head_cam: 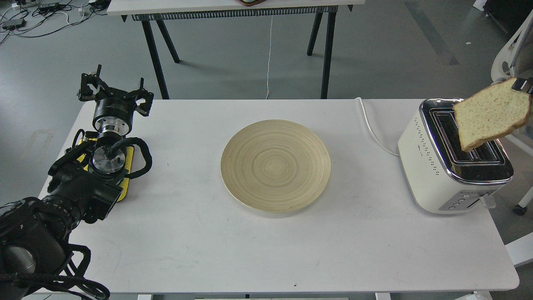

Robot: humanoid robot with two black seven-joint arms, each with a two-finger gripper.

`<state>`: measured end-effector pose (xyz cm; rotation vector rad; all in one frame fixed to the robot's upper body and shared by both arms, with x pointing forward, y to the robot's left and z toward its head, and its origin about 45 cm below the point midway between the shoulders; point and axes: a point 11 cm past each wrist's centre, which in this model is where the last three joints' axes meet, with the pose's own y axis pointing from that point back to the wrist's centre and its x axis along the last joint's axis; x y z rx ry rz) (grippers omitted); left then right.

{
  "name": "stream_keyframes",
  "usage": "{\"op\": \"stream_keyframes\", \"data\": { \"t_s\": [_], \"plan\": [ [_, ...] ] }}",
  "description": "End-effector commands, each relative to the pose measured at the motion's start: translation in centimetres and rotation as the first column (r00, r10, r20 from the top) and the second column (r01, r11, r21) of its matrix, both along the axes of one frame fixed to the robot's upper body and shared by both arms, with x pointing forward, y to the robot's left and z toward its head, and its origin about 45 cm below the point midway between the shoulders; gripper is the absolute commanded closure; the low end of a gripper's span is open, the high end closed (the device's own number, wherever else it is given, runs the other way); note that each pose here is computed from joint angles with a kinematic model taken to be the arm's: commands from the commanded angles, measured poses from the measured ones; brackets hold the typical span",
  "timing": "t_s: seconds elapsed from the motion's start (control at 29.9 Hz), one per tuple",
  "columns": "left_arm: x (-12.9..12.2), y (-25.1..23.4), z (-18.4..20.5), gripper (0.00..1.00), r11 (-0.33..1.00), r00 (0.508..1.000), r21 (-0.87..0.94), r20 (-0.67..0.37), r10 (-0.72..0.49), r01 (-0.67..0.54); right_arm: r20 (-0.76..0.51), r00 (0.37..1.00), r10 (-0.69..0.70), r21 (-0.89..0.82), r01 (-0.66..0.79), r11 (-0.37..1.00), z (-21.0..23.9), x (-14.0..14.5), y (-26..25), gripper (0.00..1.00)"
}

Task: Put bread in toaster with right arm
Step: 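Lower the bread slice into the toaster slot with the right gripper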

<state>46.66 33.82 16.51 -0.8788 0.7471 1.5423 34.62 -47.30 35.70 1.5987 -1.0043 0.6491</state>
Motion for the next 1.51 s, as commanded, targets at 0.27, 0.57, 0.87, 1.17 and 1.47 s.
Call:
{"op": "stream_keyframes", "data": {
  "t_s": [0.27, 0.57, 0.87, 1.17, 1.47],
  "plan": [
    [0.0, 0.0, 0.0, 0.0, 1.0, 1.0, 0.0, 0.0, 0.0, 0.0, -0.018, 1.0, -0.009, -0.007, 0.008, 1.0, -0.8, 0.1, -0.2, 1.0],
    [0.0, 0.0, 0.0, 0.0, 1.0, 1.0, 0.0, 0.0, 0.0, 0.0, -0.035, 0.999, 0.005, -0.024, -0.006, 1.0, -1.6, 0.3, 0.1, 1.0],
    [0.0, 0.0, 0.0, 0.0, 1.0, 1.0, 0.0, 0.0, 0.0, 0.0, -0.053, 0.999, 0.004, -0.026, -0.005, 1.0, -2.6, 0.6, 0.1, 1.0],
    [0.0, 0.0, 0.0, 0.0, 1.0, 1.0, 0.0, 0.0, 0.0, 0.0, -0.081, 0.997, 0.003, -0.034, -0.006, 0.999, -4.8, 2.4, 0.6, 1.0],
    [0.0, 0.0, 0.0, 0.0, 1.0, 1.0, 0.0, 0.0, 0.0, 0.0, -0.117, 0.993, 0.033, -0.02, -0.035, 0.999, -7.2, 3.1, 2.2, 0.82]
  ]
}}
